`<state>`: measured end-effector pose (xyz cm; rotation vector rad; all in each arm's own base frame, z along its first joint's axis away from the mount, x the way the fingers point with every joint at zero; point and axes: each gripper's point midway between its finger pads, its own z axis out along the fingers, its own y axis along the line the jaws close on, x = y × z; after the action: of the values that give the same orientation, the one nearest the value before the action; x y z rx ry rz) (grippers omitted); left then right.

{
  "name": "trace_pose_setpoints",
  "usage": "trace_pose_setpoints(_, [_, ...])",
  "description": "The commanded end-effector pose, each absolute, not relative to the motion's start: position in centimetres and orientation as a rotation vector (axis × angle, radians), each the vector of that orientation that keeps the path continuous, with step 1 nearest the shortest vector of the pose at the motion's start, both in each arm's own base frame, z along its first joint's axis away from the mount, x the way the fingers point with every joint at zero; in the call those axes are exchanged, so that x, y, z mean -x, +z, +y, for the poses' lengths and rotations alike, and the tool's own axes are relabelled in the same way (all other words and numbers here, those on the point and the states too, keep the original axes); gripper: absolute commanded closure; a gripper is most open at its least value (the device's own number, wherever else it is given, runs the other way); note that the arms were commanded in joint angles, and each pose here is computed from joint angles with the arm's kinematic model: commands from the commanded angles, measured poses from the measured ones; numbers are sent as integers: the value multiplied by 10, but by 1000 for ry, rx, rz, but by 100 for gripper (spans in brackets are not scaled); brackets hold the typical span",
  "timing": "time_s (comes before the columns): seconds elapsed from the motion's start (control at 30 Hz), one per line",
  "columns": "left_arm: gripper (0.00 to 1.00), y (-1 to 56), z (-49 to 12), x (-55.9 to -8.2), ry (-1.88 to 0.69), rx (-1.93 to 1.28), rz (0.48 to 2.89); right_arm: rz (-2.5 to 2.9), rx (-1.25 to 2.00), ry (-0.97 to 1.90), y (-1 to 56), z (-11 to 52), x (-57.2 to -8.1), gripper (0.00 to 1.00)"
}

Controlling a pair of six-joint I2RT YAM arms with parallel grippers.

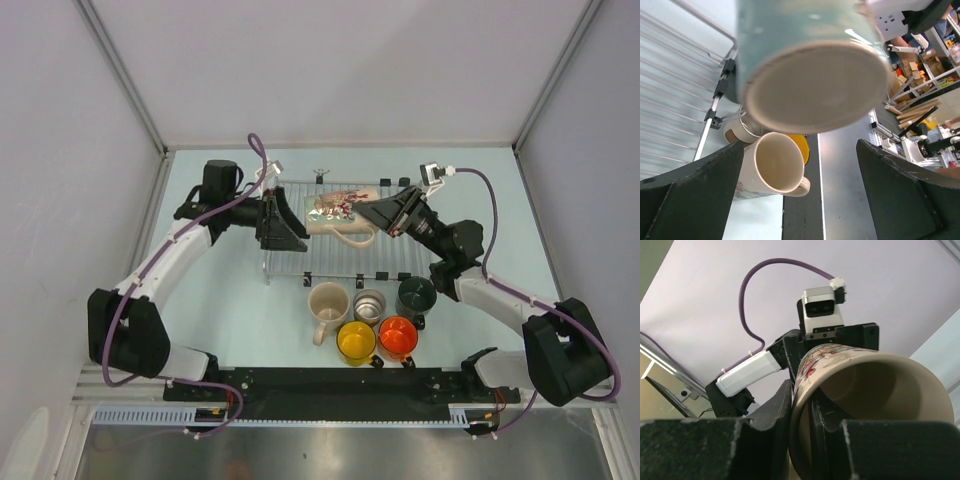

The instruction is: Load the cups into the dish rack

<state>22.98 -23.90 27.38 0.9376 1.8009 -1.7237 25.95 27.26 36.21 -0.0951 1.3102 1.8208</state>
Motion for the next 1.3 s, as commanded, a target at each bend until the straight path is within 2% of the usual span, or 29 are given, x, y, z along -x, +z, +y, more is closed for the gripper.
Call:
trace_pose_setpoints(0.0, [0, 272, -242, -239, -1707, -960, 1779, 965, 241, 1840, 420, 258, -223, 100])
trace_pose_setpoints(0.93, [0, 285, -241, -235, -1691, -942, 1764, 1030, 241, 1886, 378, 312, -226, 100])
trace_pose_setpoints(1.03, [24, 288, -241, -235, -1696, -934, 1762, 1041, 239, 1879, 371, 318, -226, 100])
trace_pose_setpoints(1.07, [39, 288, -241, -235, -1697, -930, 1762, 1043, 230, 1866, 369, 319, -228, 100])
trace_pose_setpoints(1.13, [41, 290, -241, -235, -1691, -921, 1763, 1052, 226, 1863, 364, 322, -227, 100])
trace_pose_setpoints(1.27, [36, 293, -240, -235, -1692, -909, 1766, 1070, 224, 1859, 357, 327, -228, 100])
